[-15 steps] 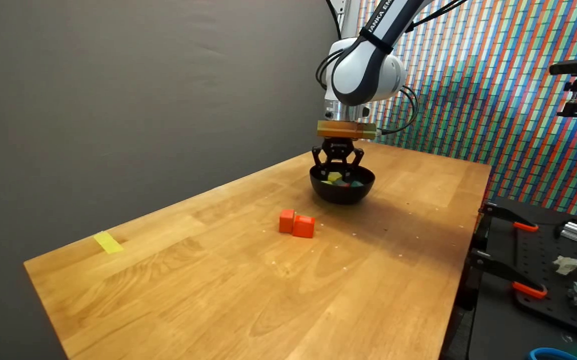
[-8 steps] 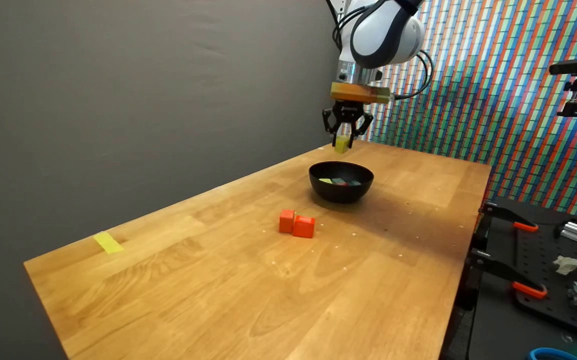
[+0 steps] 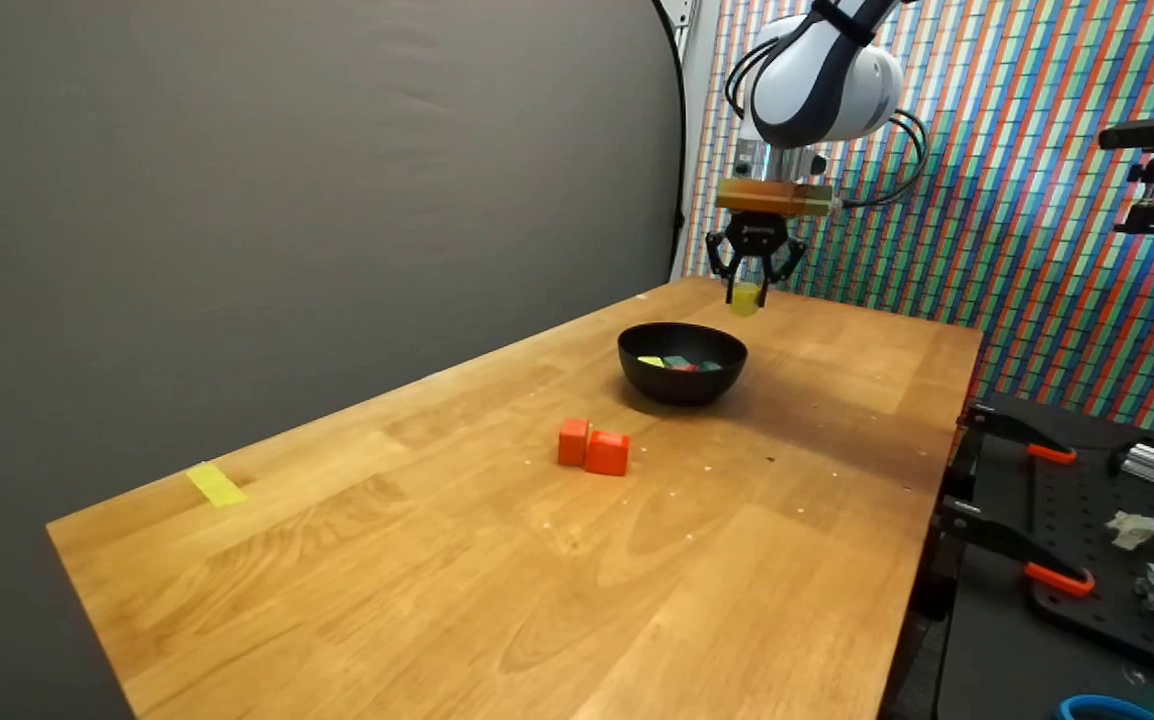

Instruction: Remove the cubes from the bowl

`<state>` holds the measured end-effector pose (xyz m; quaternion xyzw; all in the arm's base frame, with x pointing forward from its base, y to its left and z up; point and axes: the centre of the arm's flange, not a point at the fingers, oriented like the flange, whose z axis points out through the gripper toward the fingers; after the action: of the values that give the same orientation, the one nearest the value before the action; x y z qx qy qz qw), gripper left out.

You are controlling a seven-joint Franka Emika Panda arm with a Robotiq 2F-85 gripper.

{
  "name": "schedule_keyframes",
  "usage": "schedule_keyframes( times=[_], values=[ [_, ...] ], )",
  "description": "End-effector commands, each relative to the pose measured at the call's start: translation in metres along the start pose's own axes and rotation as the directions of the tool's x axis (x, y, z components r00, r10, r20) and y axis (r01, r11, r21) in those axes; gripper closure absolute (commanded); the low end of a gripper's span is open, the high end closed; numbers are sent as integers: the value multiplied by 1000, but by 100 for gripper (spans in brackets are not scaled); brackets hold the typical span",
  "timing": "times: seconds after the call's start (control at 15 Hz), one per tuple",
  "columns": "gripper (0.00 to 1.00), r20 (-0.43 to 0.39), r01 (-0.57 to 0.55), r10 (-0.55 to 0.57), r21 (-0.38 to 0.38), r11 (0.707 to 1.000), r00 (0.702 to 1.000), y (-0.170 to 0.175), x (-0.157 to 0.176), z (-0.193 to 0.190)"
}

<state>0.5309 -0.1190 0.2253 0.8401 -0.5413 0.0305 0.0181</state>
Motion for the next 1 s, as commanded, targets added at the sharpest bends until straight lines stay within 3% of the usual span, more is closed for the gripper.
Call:
schedule_keyframes(
  times=[0.0,0.27,0.33,0.4,0.67,0.93],
  values=[
    [79,75,-38,40,-31,999,996,-2,-7,43],
    [79,109,-67,74,-68,995,991,2,-12,71],
    [42,113,-74,82,-72,995,990,4,-12,73],
    [29,112,-82,90,-75,994,990,5,-11,75],
    [1,82,-72,74,-24,997,994,1,-12,46],
    [0,9,-25,24,155,988,1000,-12,-19,-42]
  ],
)
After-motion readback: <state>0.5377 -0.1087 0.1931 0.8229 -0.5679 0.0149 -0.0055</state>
